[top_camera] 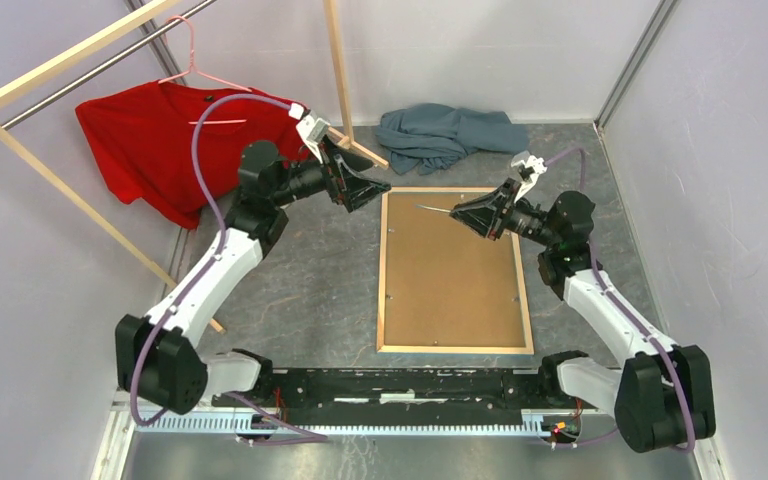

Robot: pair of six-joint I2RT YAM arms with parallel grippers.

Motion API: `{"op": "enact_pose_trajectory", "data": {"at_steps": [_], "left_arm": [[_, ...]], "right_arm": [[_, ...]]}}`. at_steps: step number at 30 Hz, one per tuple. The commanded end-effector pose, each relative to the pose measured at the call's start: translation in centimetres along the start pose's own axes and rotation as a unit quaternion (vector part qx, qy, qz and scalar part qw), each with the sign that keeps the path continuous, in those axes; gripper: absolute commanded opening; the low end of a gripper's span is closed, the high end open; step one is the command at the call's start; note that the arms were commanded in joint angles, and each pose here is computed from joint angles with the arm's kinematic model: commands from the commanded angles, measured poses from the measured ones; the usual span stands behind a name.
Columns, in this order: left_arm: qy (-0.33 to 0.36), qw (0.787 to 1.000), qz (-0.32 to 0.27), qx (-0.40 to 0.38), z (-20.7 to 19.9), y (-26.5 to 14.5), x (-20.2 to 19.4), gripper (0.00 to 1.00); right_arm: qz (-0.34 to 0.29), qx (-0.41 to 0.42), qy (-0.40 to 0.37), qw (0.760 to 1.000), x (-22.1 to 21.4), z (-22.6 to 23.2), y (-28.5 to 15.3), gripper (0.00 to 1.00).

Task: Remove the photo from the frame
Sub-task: Adjust the screwdriver.

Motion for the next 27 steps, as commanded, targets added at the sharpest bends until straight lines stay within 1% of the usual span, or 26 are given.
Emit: {"op": "enact_pose_trajectory", "data": {"at_steps": [1,4,6,8,10,13,17,21,27], "left_arm": [[0.116,0.985,0.076,0.101,0.4,-3.1,-1.3,1.00],[0.166,0.970,0.111,0.138,0.2,-5.2,-2.4,1.00],[0.183,0.959,0.147,0.157,0.1,-6.7,-3.6,1.00],[0.192,0.950,0.184,0.167,0.1,-8.0,-4.9,1.00],[0.186,0.941,0.200,0.197,0.4,-9.3,-6.4,1.00],[0.196,0.928,0.220,0.228,0.8,-11.0,-8.4,1.00],[0.212,0.917,0.238,0.238,1.3,-12.9,-11.3,1.00],[0.218,0.916,0.216,0.258,2.2,-13.8,-13.3,1.00],[0.229,0.910,0.200,0.281,3.0,-14.6,-14.1,1.00]], "right_arm": [[0.061,-0.045,-0.098,0.992,-0.3,-1.2,-1.5,0.00],[0.080,-0.123,-0.170,0.974,-0.4,-1.9,-3.1,0.00],[0.089,-0.165,-0.220,0.957,-0.3,-2.2,-4.1,0.00],[0.098,-0.185,-0.247,0.946,0.0,-2.4,-4.8,0.00],[0.105,-0.192,-0.266,0.939,0.1,-2.7,-5.4,0.00],[0.115,-0.217,-0.263,0.933,0.0,-3.5,-6.2,0.00],[0.127,-0.252,-0.255,0.925,0.1,-4.3,-7.1,0.00],[0.121,-0.273,-0.263,0.917,1.0,-4.2,-7.7,0.00],[0.108,-0.300,-0.261,0.911,1.4,-3.8,-8.3,0.00]]}}
Point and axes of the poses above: each gripper's point midway between its finger pads, its own y axis out along the fingers, its own z axis along the line the jaws close on, x = y × z, the point moved 10 cm from there along -y, back along the fingers, and after that the axes turned 14 degrees about -y, right-handed, at the moved point
